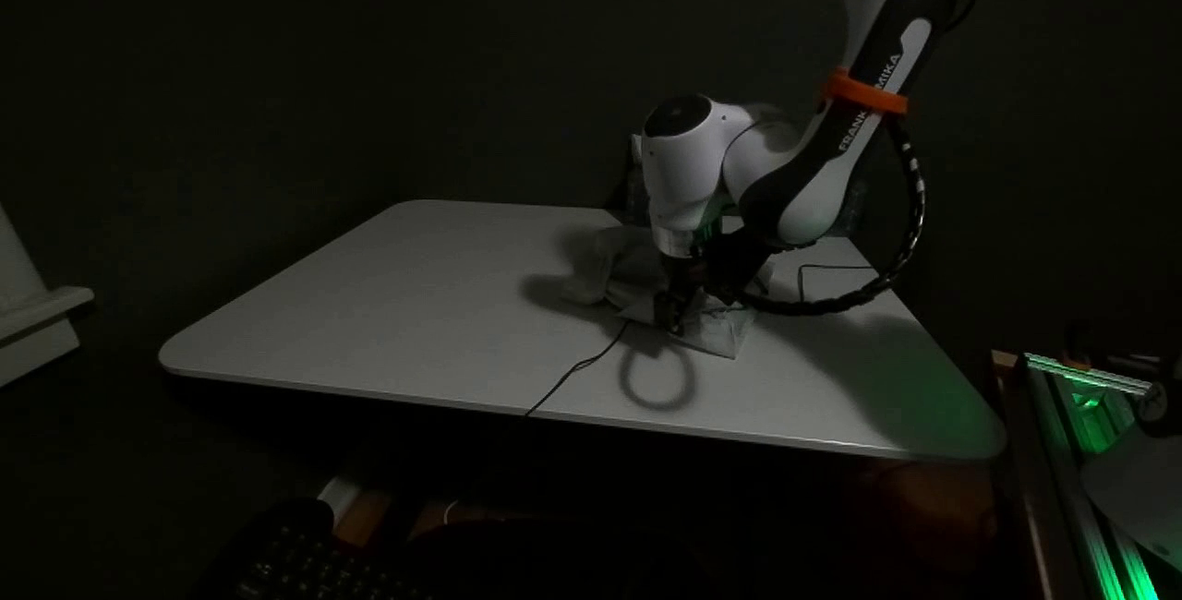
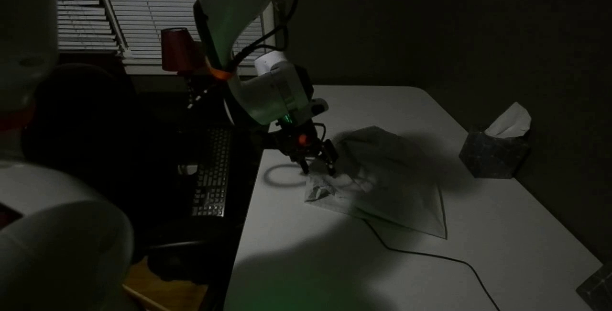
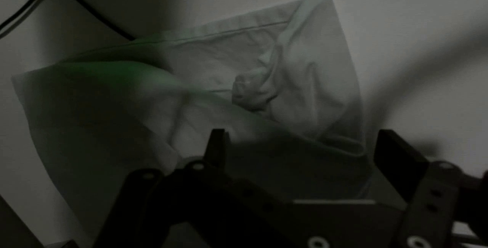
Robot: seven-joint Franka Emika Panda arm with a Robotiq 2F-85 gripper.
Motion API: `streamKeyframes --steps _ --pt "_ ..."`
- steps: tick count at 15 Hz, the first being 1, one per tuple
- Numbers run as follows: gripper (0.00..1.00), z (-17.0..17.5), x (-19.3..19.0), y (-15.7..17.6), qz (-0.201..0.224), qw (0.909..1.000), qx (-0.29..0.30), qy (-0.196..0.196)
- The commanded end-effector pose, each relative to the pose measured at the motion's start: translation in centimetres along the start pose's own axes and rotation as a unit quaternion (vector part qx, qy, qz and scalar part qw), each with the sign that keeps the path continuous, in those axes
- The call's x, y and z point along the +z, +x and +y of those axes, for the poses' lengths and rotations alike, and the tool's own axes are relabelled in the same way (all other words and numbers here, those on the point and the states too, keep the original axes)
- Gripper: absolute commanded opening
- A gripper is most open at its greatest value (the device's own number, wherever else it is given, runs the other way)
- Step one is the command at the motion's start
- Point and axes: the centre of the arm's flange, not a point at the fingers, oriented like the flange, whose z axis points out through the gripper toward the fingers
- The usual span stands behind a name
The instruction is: Fold the shirt on the table
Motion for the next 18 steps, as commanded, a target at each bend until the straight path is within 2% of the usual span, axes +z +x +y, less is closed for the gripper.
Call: streamKeyframes --steps 1,2,3,4,12,14,18 --pt "1.00 -0.6 1.7 0.1 -0.003 0.9998 -0.019 -0.003" --pt "0.75 -0.7 1.9 0.1 -0.004 0.9996 -0.026 -0.006" --pt "0.74 -0.7 2.1 0.0 -0.005 0.9994 -0.033 -0.010" --pt "0.68 -0.8 2.3 -0.1 -0.006 0.9992 -0.037 -0.010" --pt "0.04 -0.7 0.8 -0.2 -0.018 0.9982 -0.057 0.004" --pt "0.00 -0.8 -0.4 -0.2 -0.021 0.9975 -0.065 0.017" --pt "0.01 -1.3 -4.5 -0.6 -0.034 0.9953 -0.078 0.046"
